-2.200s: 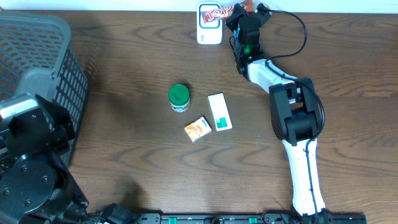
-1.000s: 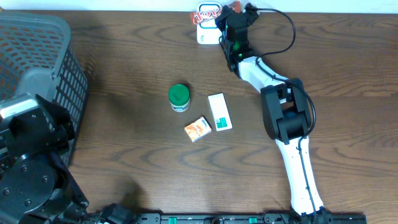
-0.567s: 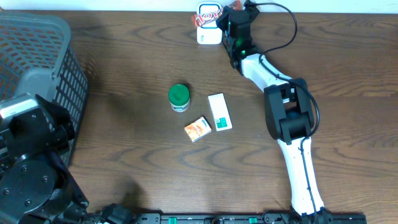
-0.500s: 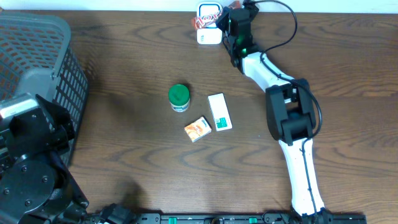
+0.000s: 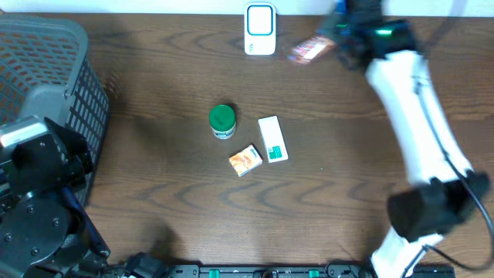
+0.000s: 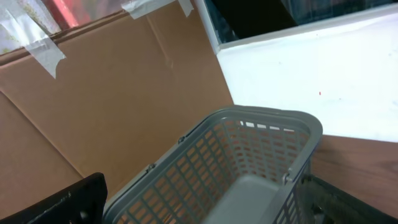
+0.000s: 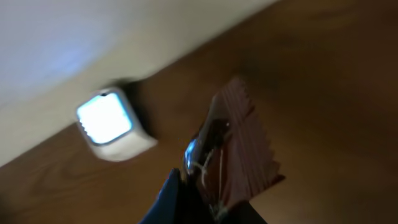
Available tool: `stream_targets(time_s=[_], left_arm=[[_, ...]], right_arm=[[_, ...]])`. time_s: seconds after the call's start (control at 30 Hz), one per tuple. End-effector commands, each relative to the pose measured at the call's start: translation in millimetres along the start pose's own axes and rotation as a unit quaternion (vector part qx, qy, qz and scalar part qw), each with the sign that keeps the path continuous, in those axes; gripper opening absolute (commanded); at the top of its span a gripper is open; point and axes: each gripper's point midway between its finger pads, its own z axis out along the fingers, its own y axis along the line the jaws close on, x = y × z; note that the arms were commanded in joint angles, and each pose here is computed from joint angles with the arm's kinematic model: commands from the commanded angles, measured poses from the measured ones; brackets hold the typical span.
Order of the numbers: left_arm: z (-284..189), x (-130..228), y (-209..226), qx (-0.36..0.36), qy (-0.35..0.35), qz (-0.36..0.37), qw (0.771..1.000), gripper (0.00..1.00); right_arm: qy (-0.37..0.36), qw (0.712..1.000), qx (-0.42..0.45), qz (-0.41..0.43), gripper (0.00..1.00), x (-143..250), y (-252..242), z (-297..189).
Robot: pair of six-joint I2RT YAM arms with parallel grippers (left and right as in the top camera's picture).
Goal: Scan the item barcode
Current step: 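Carry the Tora bar to the right table edge and release it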
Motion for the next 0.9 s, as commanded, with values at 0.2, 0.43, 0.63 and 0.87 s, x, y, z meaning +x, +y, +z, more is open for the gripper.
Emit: stream_targets(time_s=[0.2,0.43,0.63,0.87], left_arm=[[-0.3,0.7,3.2,-0.006,0.001,-0.007,1.000,0.98],[-0.3,0.7,3.2,-0.006,0.001,-0.007,1.000,0.98],[-0.3,0.7,3.2,-0.006,0.001,-0.007,1.000,0.98],[-0.3,0.7,3.2,-0.006,0.001,-0.007,1.000,0.98]], right_arm=[[0.027,0.954,0.287,0.080,0.01,-39.8,-238.4,-8.8],[0.045,0.910,0.365,0.190,0.01,-20.6,-370.5,4.5],[0.058,0.890,0.373,0.256,0.01,30.0,-449.0,35.0],[0.034,0.904,0.296,0.306,0.01,39.0,-492.5,50.1]])
